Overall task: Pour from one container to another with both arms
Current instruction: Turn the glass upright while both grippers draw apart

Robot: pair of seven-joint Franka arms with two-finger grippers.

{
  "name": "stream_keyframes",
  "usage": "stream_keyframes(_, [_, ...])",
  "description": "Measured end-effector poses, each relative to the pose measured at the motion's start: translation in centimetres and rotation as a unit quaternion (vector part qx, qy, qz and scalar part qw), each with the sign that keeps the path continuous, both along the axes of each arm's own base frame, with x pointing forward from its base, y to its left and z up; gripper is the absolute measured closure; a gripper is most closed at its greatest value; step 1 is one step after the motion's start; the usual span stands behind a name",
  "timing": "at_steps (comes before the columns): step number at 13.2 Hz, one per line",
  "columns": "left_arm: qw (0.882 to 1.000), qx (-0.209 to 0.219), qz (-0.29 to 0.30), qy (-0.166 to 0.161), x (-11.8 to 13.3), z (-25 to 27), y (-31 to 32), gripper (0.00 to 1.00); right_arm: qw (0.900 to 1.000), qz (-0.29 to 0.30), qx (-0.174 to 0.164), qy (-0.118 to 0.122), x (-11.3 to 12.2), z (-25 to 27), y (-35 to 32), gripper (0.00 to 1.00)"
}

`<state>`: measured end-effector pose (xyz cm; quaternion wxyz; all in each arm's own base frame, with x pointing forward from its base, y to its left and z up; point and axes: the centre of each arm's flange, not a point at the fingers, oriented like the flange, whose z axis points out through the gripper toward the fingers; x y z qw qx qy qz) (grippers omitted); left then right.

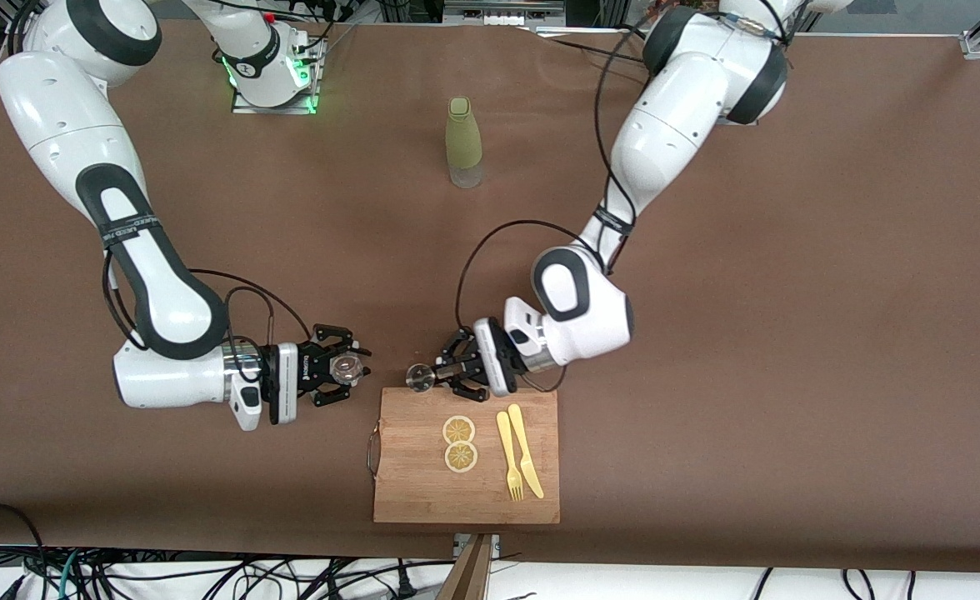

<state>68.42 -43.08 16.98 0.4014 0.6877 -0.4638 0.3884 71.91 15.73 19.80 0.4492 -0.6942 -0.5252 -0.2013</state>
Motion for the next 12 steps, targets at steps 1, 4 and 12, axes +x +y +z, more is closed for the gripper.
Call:
stream_keyframes(1, [1.000, -0.010, -0.023, -0.006, 0.6, -0.4, 2.2, 0.78, 1.000, 0.010, 0.007, -0.014, -0.1, -1.0, -1.0, 0.65])
stream_keyframes(4, [0.993, -0.064, -0.098, -0.022, 1.7, -0.8, 9.6, 0.78, 0.997, 0.049, 0.034, -0.044, -1.1, -4.3, -4.4, 0.65])
stream_keyframes(12, [0.947, -0.093, -0.305, -0.032, -0.9, -1.8, 32.6, 0.78, 0.980, 0.157, 0.092, -0.082, -4.9, -8.8, -13.7, 0.64])
